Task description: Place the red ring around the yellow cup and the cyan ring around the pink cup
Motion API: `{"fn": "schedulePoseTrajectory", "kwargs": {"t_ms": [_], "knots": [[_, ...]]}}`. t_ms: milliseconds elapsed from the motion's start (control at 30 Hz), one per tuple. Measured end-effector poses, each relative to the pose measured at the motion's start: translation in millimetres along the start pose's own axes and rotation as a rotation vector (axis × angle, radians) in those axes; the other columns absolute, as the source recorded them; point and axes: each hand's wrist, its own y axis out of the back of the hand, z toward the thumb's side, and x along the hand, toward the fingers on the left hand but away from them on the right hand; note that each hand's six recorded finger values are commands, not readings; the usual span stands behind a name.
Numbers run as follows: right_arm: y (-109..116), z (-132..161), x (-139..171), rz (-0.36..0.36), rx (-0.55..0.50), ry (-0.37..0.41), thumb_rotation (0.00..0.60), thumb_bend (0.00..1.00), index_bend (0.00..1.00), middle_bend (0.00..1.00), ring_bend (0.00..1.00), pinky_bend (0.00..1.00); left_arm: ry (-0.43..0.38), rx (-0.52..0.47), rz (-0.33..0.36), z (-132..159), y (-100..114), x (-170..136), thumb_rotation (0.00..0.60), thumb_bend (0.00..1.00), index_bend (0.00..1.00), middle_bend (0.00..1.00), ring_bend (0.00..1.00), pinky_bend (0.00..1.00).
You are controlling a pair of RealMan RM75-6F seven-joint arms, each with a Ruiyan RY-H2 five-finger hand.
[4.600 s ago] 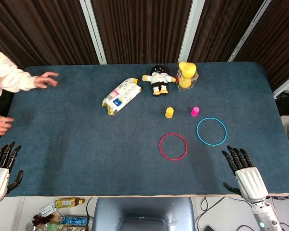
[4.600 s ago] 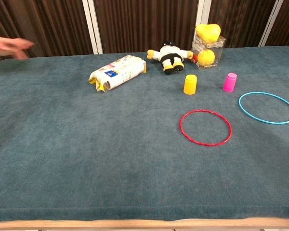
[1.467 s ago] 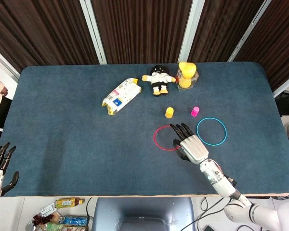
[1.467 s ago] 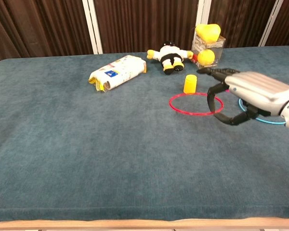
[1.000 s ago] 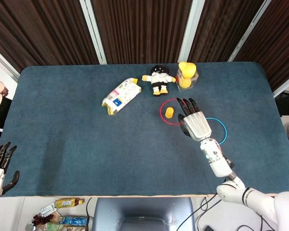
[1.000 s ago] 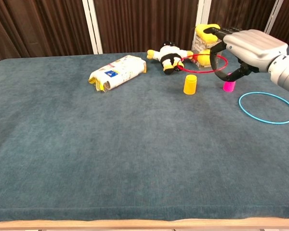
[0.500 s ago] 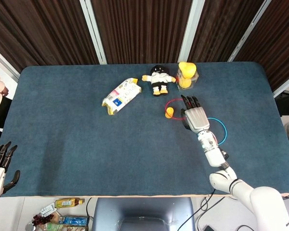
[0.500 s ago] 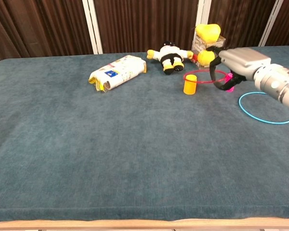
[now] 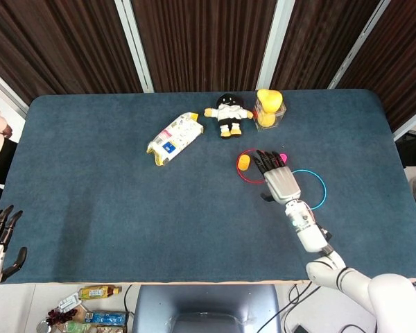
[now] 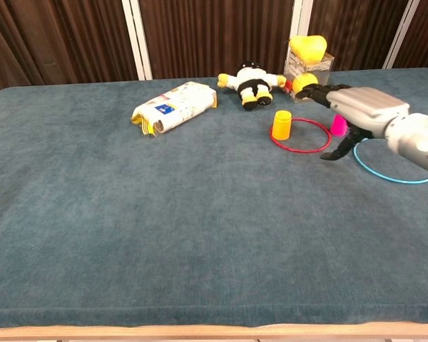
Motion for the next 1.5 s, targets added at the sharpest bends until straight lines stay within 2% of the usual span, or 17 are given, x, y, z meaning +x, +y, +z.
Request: {"fn": "schedulePoseTrajectory", "kwargs": {"t_ms": [167,367,533,733,933,1500], "knots": [[12.9,-12.8,49.1,-0.023,0.015,0.022,0.6,0.26,0.34,0.0,0.0,0.0,-0.006,-0.002,-0.011,1.1,-1.8,0.5,0.6,0.42,0.0,0.0,0.0,0.07],[18.6,-63.1,120.2,0.024,0.057,-0.066,0.6,0.26,0.42,0.0,0.0,0.0,-0.008,-0.001,-0.009,1.9,-2.2,0.3,0.6,0.42,0.0,0.0,0.0,0.07],[11.0,-93.0,142.3,0.072,0.061,-0.143,0.6,0.28,0.5,0.0,0.0,0.0,-0.012,0.004,-0.019,3.6,-5.1,1.8,0.6,0.42,0.0,0.0,0.0,0.07],[-4.5,-116.9,146.2,0.134,0.068,-0.198,0.6,0.38,0.6,0.0,0.0,0.0,-0.014,0.008,-0.024,5.0,-7.2,2.1,0.6,0.42,0.0,0.0,0.0,0.07],[-16.8,-128.8,138.7,0.161,0.067,-0.227,0.6,0.43,0.63,0.0,0.0,0.0,-0.002,0.01,-0.026,2.8,-7.7,3.3,0.6,0.42,0.0,0.0,0.0,0.07],[-40.1,-118.2,102.2,0.204,0.101,-0.193,0.6,0.46,0.62,0.0,0.0,0.0,0.006,0.017,-0.027,1.7,-9.0,5.2,0.6,0.42,0.0,0.0,0.0,0.07]]}}
